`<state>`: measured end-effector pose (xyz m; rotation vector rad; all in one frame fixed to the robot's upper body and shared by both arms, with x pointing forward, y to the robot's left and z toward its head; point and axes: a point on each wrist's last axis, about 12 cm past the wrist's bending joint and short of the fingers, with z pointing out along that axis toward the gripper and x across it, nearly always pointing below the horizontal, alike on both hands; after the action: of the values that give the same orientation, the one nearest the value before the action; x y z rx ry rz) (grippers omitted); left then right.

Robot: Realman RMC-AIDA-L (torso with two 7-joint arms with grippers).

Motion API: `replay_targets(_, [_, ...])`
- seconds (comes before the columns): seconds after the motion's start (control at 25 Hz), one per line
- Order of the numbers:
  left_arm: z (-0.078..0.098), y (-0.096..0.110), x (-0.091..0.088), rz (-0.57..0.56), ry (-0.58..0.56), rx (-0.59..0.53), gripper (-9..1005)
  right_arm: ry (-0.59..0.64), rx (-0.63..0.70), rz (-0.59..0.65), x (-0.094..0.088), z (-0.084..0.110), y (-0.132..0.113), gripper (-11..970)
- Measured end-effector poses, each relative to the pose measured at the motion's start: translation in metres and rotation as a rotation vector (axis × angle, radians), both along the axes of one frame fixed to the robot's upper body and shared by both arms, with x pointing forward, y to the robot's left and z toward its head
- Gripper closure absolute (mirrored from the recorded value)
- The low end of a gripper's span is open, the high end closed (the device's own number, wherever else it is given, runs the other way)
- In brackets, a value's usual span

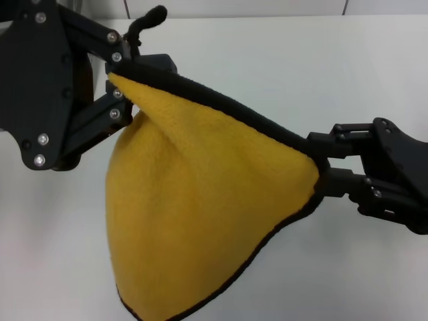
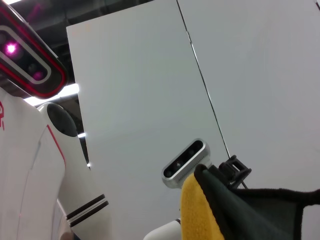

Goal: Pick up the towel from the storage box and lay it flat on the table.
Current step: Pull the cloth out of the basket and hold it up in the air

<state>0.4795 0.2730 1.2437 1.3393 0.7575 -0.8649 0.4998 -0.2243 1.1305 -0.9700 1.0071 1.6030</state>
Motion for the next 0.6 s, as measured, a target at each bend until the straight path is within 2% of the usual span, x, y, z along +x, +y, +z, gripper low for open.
replay_targets(0.6, [0.0055, 0.0042, -0.001, 0.007, -0.026, -0.04, 966, 0.012, -0.043, 0.03, -0.0008, -0.0036, 0.0035, 720])
